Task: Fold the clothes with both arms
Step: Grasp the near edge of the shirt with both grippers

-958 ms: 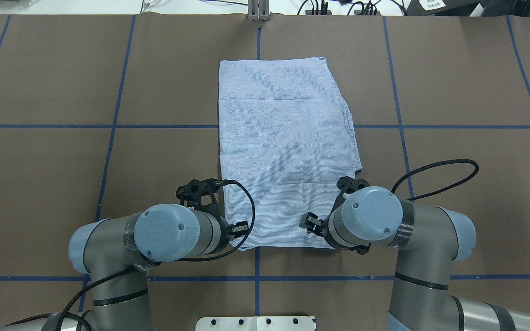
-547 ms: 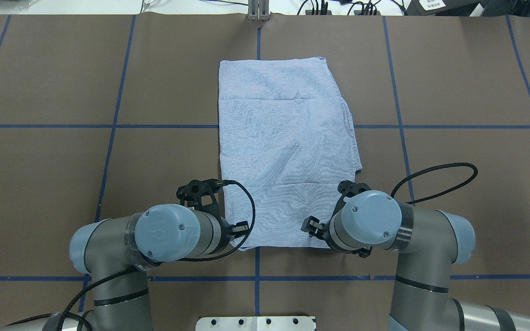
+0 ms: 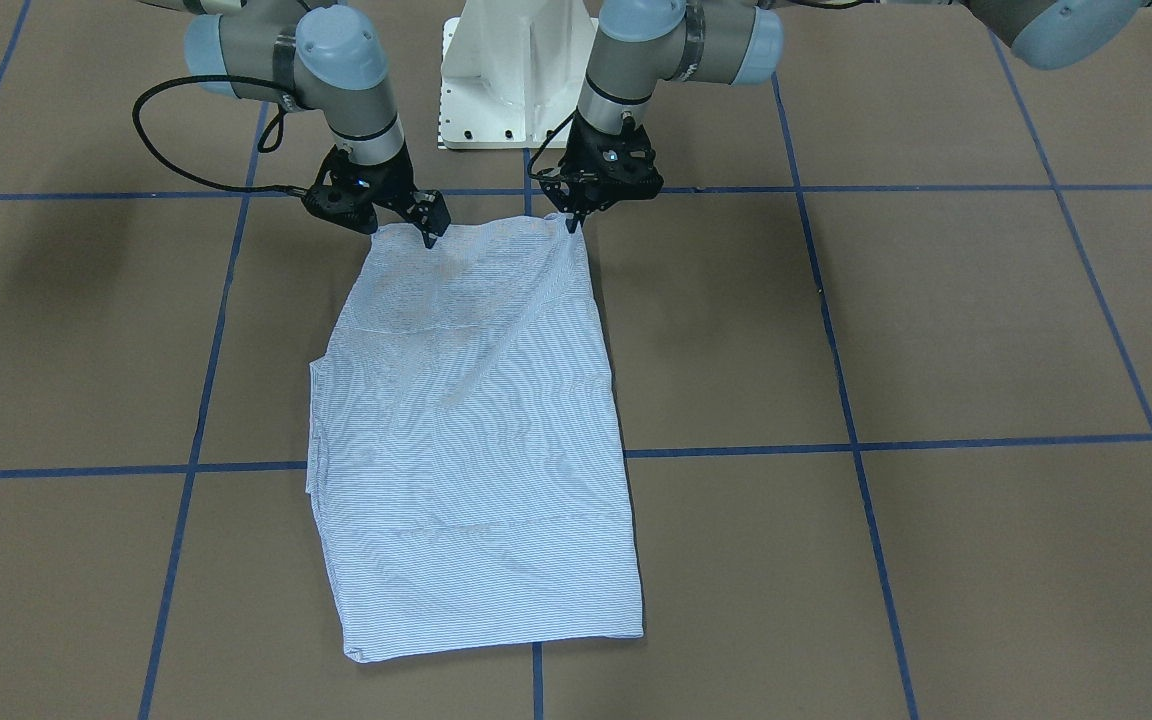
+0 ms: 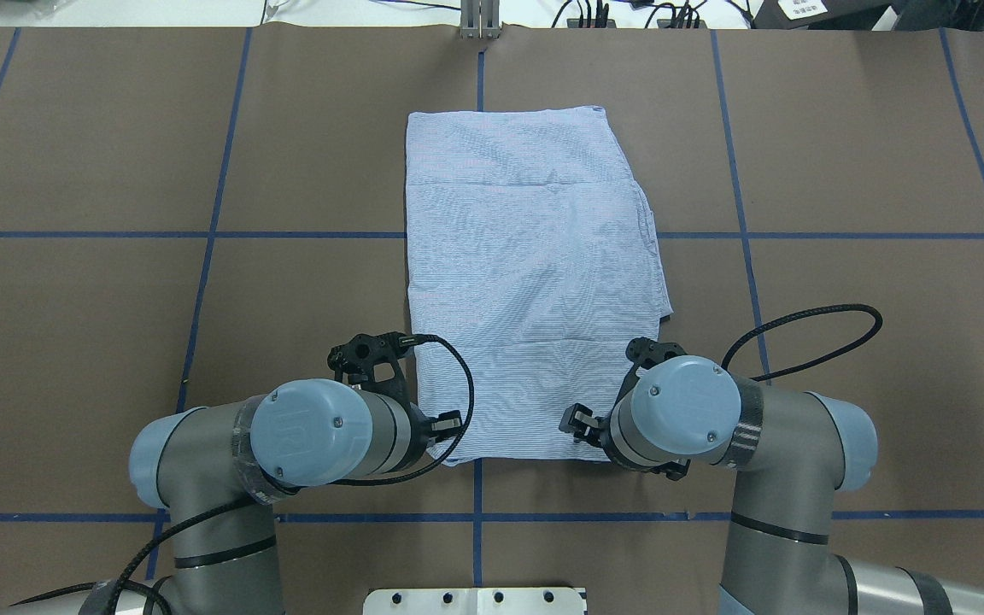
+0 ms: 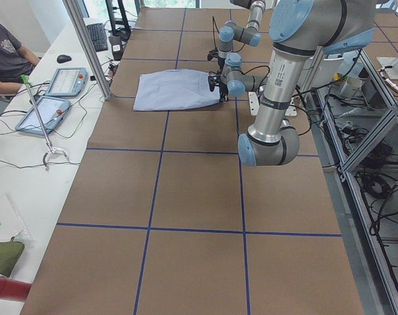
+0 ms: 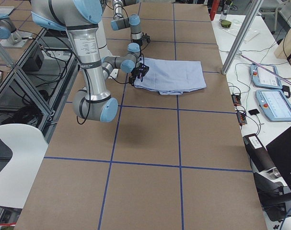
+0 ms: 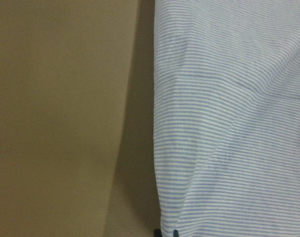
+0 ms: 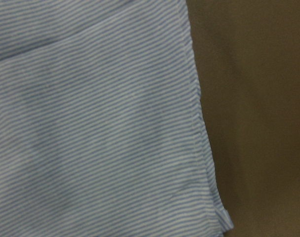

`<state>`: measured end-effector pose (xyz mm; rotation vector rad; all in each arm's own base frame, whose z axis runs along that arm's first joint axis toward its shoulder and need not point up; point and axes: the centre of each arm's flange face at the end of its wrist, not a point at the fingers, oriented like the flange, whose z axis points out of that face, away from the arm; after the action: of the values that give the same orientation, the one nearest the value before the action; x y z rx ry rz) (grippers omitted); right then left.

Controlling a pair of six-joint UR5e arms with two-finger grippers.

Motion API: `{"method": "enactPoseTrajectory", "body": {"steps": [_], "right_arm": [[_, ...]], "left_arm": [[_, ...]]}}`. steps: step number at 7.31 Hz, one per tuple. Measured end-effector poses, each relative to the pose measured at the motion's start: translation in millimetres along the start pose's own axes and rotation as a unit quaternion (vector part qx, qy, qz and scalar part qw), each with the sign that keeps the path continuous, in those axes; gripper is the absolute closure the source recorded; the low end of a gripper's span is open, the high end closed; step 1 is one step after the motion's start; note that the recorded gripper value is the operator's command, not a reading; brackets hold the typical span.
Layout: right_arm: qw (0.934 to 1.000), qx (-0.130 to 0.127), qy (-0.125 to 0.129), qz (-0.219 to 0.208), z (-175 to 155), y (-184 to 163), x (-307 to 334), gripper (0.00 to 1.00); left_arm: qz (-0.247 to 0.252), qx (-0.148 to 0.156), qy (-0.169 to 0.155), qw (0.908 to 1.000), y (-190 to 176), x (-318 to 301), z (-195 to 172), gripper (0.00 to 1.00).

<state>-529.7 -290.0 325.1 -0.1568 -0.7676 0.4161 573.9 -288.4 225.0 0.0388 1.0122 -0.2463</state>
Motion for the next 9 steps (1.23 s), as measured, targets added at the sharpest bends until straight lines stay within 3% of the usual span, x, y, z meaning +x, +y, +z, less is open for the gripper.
{"method": "enactPoseTrajectory", "body": {"steps": [1, 2, 5, 9], "right_arm": [[1.0, 0.0, 0.001, 0.0, 1.2, 0.2, -0.2, 0.0], [1.0, 0.0, 0.001, 0.0, 1.8, 0.3, -0.3, 0.07], [1.0, 0.0, 0.002, 0.0, 2.3, 0.2, -0.7, 0.5], [1.0, -0.001, -0.002, 0.001, -1.4, -2.2, -2.8, 0.86]], "left_arm": [[0.0, 0.0, 0.0, 1.0, -0.1, -0.1, 0.2, 1.0], [0.0, 0.0, 0.0, 1.0, -0.1, -0.1, 0.4, 1.0], [0.0, 0.0, 0.0, 1.0, -0.1, -0.2, 0.6, 1.0], [0.0, 0.0, -0.001, 1.0, -0.2, -0.7, 1.3, 1.0]]}}
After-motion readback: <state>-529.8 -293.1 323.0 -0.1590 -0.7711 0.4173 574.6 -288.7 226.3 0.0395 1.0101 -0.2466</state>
